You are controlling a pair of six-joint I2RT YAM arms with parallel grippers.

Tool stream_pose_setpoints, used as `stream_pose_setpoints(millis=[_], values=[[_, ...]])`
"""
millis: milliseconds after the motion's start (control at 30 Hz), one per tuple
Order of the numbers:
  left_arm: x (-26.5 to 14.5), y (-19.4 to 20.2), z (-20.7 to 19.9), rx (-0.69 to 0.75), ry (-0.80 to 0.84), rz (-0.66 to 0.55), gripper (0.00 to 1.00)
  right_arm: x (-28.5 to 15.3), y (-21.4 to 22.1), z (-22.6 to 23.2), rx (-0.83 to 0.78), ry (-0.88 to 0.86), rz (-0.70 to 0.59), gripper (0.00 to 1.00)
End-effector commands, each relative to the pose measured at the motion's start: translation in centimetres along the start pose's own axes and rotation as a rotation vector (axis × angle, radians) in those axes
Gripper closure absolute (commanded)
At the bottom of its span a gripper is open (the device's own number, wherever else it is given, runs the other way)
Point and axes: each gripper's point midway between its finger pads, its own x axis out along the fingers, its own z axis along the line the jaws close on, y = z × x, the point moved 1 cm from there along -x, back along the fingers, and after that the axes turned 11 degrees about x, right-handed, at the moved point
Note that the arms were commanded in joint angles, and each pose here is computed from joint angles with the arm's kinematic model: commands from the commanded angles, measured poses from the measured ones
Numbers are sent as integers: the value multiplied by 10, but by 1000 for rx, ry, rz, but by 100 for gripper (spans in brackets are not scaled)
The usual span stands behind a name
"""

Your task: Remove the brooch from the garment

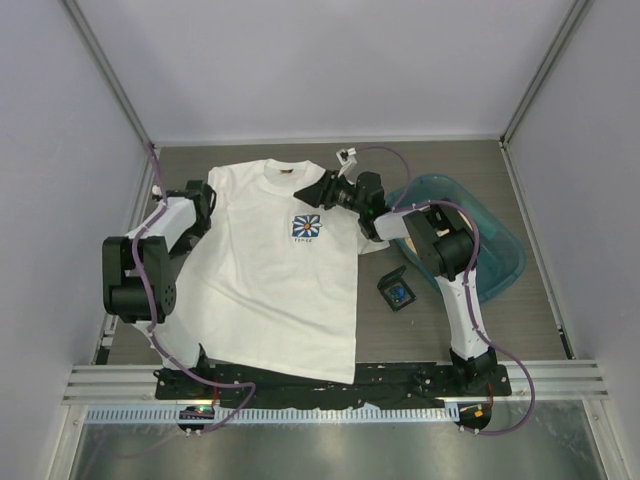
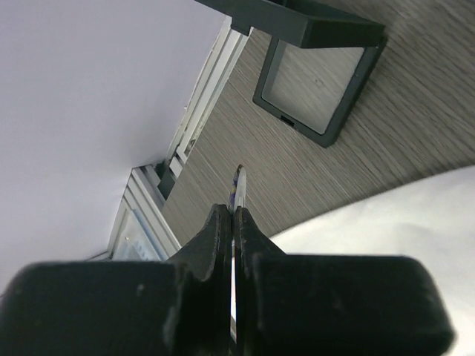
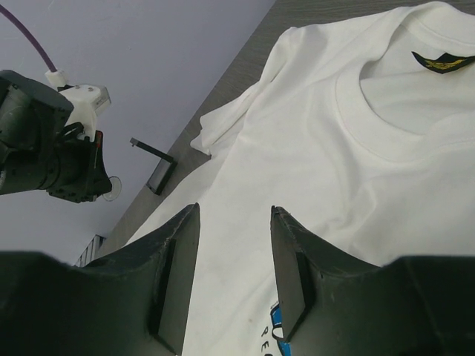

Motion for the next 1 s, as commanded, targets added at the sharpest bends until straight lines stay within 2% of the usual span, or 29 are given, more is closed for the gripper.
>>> stream_pose_setpoints(millis=[0, 300, 667, 967], values=[[8, -6, 7, -32, -87, 9, 100, 7, -13, 20, -71, -64, -24, 52], [26, -18, 12, -59, -94, 33, 100, 6, -14, 30, -71, -100, -26, 52], [44, -39, 5, 6, -165, 0, 100, 5, -12, 35, -67, -128, -14, 55], [57, -38, -14, 59, -129, 14, 100, 5, -12, 39, -66, -144, -11, 57]])
